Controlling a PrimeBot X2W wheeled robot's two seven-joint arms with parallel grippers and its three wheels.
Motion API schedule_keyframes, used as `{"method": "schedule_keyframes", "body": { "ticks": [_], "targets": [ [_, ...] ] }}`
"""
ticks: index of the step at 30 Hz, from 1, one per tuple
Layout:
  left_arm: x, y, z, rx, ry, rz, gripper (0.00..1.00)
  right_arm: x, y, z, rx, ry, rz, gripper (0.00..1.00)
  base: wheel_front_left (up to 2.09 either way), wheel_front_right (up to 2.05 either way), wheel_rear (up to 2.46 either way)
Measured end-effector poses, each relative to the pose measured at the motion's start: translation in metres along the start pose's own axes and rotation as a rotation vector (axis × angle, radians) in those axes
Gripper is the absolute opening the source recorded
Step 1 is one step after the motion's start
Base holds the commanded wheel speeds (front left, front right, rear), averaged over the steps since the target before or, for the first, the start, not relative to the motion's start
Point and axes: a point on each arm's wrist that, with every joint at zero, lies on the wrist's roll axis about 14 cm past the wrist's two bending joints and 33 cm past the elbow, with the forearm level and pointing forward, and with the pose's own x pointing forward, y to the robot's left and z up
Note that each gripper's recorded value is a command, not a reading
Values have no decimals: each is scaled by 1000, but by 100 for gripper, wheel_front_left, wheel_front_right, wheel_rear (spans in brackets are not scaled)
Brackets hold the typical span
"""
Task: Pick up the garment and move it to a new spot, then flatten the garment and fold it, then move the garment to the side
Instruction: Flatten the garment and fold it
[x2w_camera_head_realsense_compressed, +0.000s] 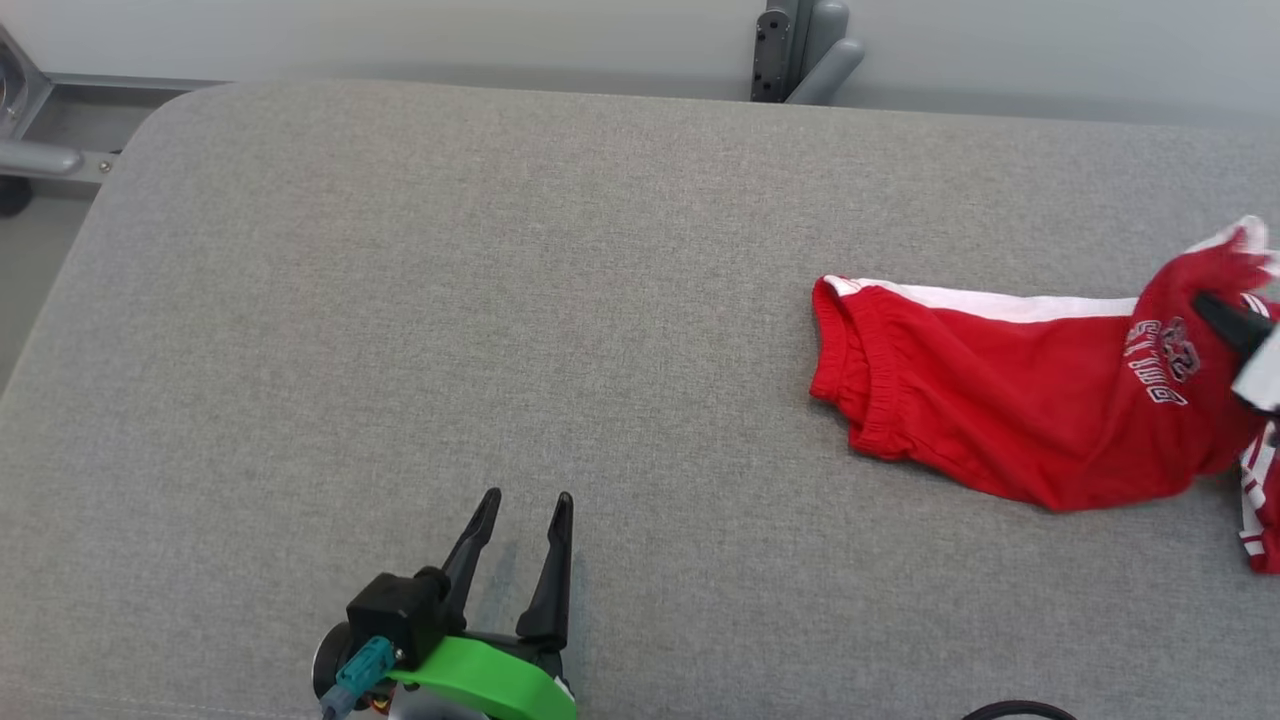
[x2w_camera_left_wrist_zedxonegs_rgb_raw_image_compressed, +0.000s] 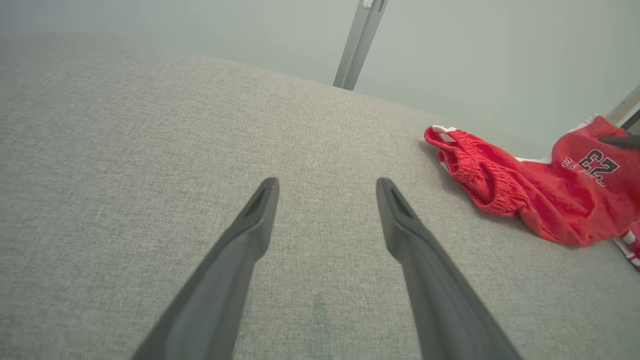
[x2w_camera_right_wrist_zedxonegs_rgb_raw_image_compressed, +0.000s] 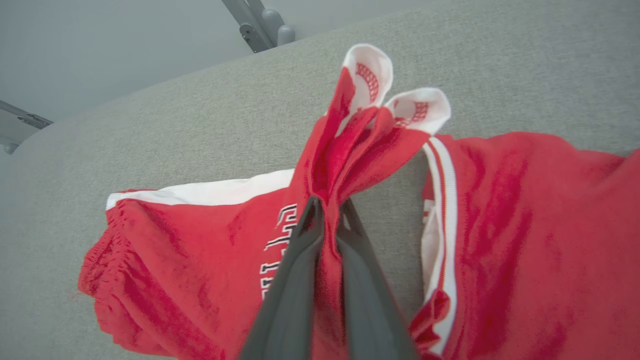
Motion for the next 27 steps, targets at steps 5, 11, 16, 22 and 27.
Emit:
{"method": "schedule_keyframes", "body": {
  "ticks": [5, 11, 16, 22, 27],
  "targets": [
    [2, -5, -9, -12, 27, -11, 100, 24, 66, -16, 3, 15, 168, 0, 0, 0, 0],
    [13, -20, -25, -13, 74, -63, 100, 63, 143, -53, 53, 33, 297, 0, 0, 0, 0],
    [15, -15, -29, -7, 90, -48, 100, 82, 177, -70, 87, 51, 319, 0, 0, 0, 0],
    [11, -13, -29, -2, 90, -36, 100, 80, 200, -74, 92, 52, 341, 100, 0, 0, 0],
    [4, -15, -34, -17, 105, -35, 100, 66, 213, -57, 62, -38, 381, 100, 0, 0, 0]
  ]
}}
